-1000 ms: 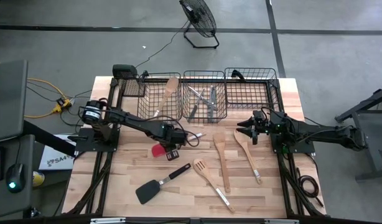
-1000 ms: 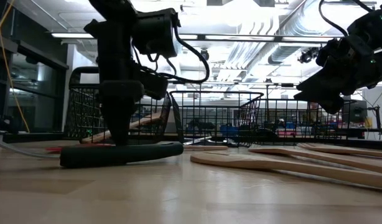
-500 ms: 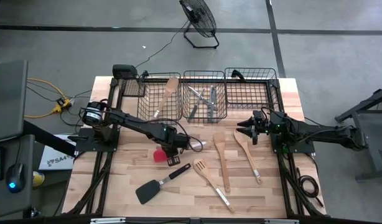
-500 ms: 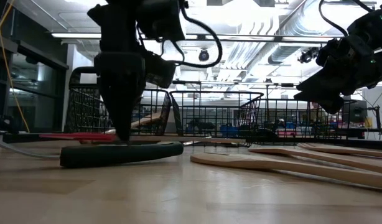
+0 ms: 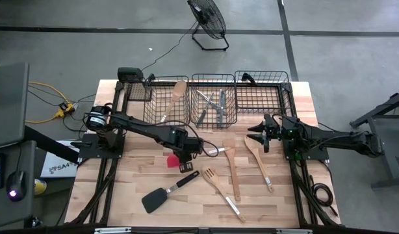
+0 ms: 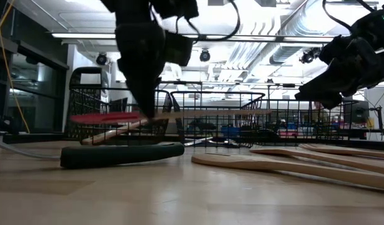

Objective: Pick & Place Kitchen Items
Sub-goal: Put the red spatula into the right wire basket

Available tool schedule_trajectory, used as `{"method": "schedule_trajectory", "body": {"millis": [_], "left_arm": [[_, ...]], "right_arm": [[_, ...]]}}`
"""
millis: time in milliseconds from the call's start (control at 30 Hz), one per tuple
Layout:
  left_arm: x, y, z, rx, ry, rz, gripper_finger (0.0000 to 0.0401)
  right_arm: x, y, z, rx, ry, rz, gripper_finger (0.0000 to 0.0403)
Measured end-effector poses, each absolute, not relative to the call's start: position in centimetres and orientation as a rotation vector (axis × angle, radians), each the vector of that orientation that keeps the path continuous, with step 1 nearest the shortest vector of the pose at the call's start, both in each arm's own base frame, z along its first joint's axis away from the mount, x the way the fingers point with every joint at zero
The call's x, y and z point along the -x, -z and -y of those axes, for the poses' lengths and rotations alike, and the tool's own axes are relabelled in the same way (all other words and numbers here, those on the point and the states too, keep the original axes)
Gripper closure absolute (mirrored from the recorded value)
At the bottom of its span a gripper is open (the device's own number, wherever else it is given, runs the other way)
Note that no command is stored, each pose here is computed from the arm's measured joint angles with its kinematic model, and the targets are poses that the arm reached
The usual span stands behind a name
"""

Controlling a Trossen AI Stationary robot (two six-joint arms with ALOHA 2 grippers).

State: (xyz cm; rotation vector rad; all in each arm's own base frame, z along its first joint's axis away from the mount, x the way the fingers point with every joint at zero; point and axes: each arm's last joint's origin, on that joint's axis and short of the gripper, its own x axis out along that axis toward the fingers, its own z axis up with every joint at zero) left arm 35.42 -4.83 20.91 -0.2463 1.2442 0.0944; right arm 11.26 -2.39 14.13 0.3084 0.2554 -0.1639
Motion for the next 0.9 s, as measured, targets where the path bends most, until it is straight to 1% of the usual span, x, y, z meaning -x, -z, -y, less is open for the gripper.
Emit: {"method": "schedule_trajectory", "body": {"millis": [133, 300, 567, 900], "left_arm": [[-36.1, -22.2, 4.9, 0.212, -0.068, -1.197, 0.0331], [-36.6, -23.4, 4.8, 0.172, -0.089, -1.149, 0.0331], [-37.0, -23.9, 4.6, 0.141, -0.126, -1.107, 0.0331], [-37.0, -24.0, 4.6, 0.12, -0.151, -1.098, 0.0331]], "right_arm": [[-11.3, -14.2, 2.4, -0.423, 0.18, -0.24, 0.0252], [-11.3, -14.2, 2.4, -0.581, 0.195, -0.224, 0.0252], [-11.3, -14.2, 2.0, -0.595, 0.048, -0.262, 0.0252], [-11.6, -13.8, 0.4, -0.565, 0.037, -0.314, 0.0258]]}}
